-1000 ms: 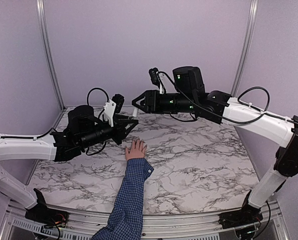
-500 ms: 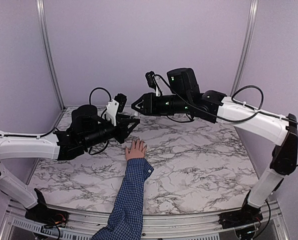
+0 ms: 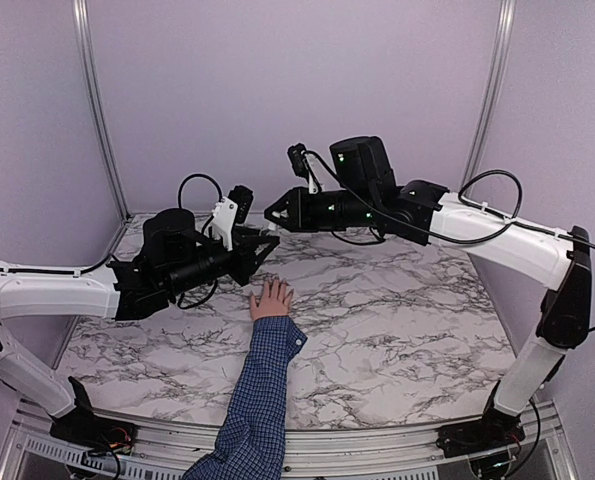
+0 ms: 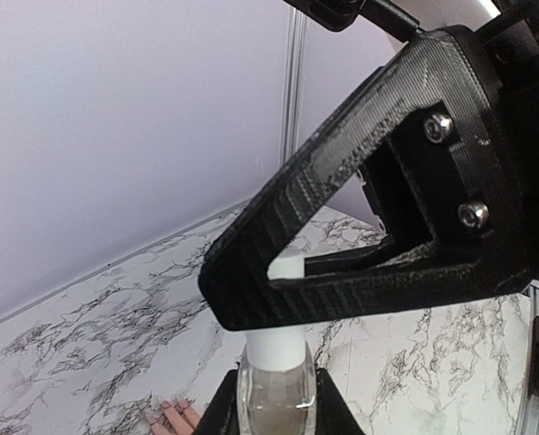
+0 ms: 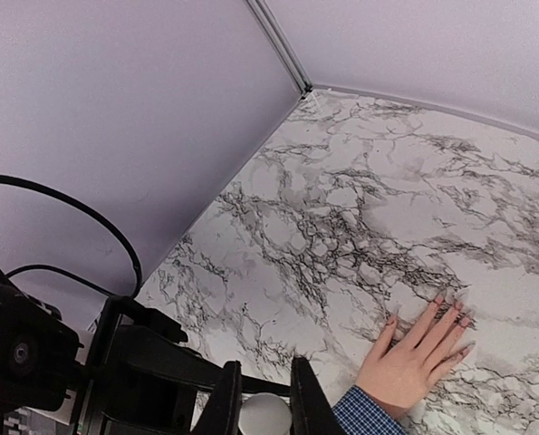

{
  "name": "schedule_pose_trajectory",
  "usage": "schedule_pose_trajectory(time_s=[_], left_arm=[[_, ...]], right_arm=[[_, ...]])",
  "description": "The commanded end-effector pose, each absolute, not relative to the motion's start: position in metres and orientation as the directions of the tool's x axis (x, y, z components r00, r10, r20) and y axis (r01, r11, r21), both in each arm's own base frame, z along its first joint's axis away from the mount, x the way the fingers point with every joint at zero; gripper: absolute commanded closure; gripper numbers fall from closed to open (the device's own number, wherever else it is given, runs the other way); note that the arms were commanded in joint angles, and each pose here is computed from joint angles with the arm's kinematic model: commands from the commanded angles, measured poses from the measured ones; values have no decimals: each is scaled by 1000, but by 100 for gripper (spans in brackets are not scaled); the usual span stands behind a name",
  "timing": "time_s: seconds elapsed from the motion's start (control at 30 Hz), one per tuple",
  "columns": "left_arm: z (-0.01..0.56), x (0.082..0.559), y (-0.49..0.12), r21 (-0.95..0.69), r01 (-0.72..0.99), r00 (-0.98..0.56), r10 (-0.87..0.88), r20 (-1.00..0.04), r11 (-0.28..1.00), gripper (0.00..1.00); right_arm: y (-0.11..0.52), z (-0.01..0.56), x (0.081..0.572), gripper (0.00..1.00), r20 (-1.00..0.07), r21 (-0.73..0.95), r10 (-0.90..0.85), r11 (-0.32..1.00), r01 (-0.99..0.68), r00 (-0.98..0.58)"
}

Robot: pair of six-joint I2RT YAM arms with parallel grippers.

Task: Paint the nails
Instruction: Unscrew the nail polish bottle cap from the nail polish bottle.

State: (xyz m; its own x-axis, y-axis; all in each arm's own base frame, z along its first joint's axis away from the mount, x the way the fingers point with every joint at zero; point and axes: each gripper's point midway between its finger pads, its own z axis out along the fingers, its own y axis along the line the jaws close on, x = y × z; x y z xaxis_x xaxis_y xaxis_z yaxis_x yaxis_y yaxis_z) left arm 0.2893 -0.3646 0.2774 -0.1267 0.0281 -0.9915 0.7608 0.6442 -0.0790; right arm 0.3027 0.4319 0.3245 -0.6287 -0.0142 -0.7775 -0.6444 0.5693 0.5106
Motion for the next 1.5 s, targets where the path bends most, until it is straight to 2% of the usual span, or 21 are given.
schedule_pose_trajectory(time_s=[0.0, 0.2, 0.43, 0.73, 0.83, 1.0, 1.17, 1.2, 1.3, 1.4, 1.47], left_arm=[[321, 284, -368, -76, 786, -53, -56, -997, 613, 100], [346, 259, -370, -87, 861, -27, -125, -992, 501, 100], [386, 216, -380, -69, 963, -16, -199, -980, 261, 100], [424, 169, -383, -40, 999, -43, -238, -970, -16, 100], [430, 158, -385, -43, 994, -64, -231, -971, -96, 100], [433, 149, -383, -52, 986, -86, -219, -972, -160, 100], [432, 153, -377, -60, 987, -91, -213, -973, -148, 100], [431, 156, -376, -59, 990, -85, -216, -973, -125, 100], [425, 175, -373, -65, 998, -63, -226, -972, 1, 100], [417, 203, -366, -76, 980, -33, -231, -973, 184, 100], [410, 218, -362, -78, 959, -17, -218, -976, 273, 100]], right_arm=[[442, 362, 292, 100, -818, 517, 26, 473, -714, -575], [445, 383, 270, 100, -858, 486, 17, 345, -803, -513], [445, 403, 238, 100, -898, 430, -14, 176, -886, -439], [437, 431, 194, 100, -939, 343, -12, -50, -938, -343], [434, 435, 184, 100, -954, 299, -25, -98, -949, -298], [432, 435, 174, 100, -964, 264, -71, -140, -954, -257], [430, 434, 171, 100, -965, 260, -86, -155, -953, -249], [430, 434, 173, 97, -963, 264, -86, -147, -953, -254], [431, 436, 180, 78, -958, 285, -77, -113, -952, -278], [433, 438, 192, 58, -947, 318, -58, -46, -947, -316], [434, 436, 205, 52, -936, 347, -44, 26, -937, -348]])
